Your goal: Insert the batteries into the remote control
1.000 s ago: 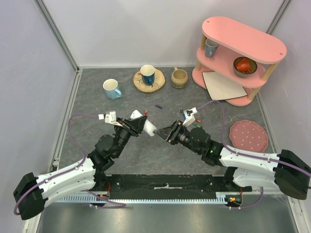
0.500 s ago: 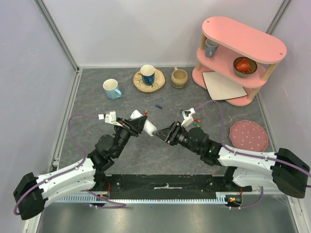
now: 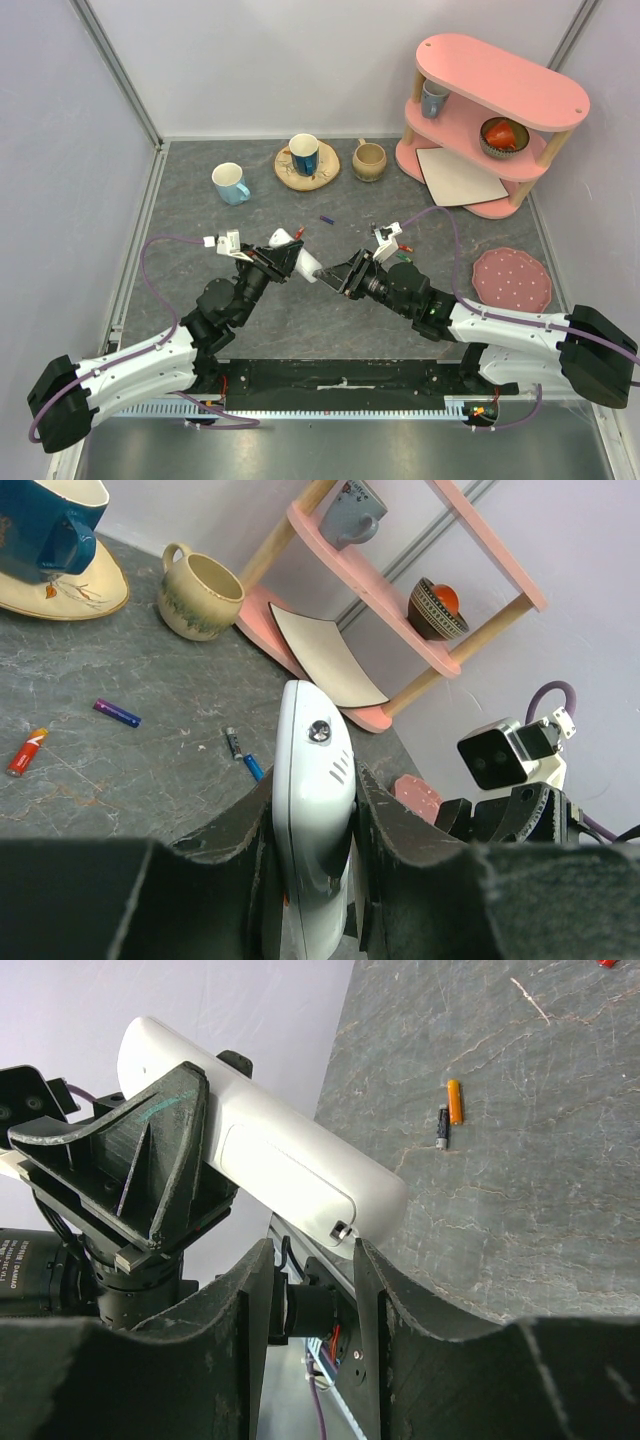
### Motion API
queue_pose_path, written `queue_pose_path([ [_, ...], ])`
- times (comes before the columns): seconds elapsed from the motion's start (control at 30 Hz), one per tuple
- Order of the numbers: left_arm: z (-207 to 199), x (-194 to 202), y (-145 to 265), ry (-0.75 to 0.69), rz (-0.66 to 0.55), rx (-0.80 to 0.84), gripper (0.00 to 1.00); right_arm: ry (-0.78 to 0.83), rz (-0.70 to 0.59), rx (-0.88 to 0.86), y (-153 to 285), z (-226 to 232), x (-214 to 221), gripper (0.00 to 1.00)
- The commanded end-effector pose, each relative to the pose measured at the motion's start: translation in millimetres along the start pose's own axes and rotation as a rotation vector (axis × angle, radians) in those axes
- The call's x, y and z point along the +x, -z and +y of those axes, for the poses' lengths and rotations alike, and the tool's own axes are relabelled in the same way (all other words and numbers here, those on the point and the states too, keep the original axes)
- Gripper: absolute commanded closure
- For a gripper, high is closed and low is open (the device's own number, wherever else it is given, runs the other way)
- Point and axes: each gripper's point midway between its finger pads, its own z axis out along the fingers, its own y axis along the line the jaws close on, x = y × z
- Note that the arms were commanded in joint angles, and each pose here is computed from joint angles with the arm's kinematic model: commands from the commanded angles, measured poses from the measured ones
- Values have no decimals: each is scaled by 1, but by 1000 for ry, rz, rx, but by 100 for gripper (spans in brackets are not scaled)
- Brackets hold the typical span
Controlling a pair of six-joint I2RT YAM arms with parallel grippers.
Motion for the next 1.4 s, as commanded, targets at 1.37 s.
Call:
queue_pose_path([
  [1.37, -20, -9, 0, 71, -28, 73, 98, -4, -57, -108, -11, 38, -20, 55],
])
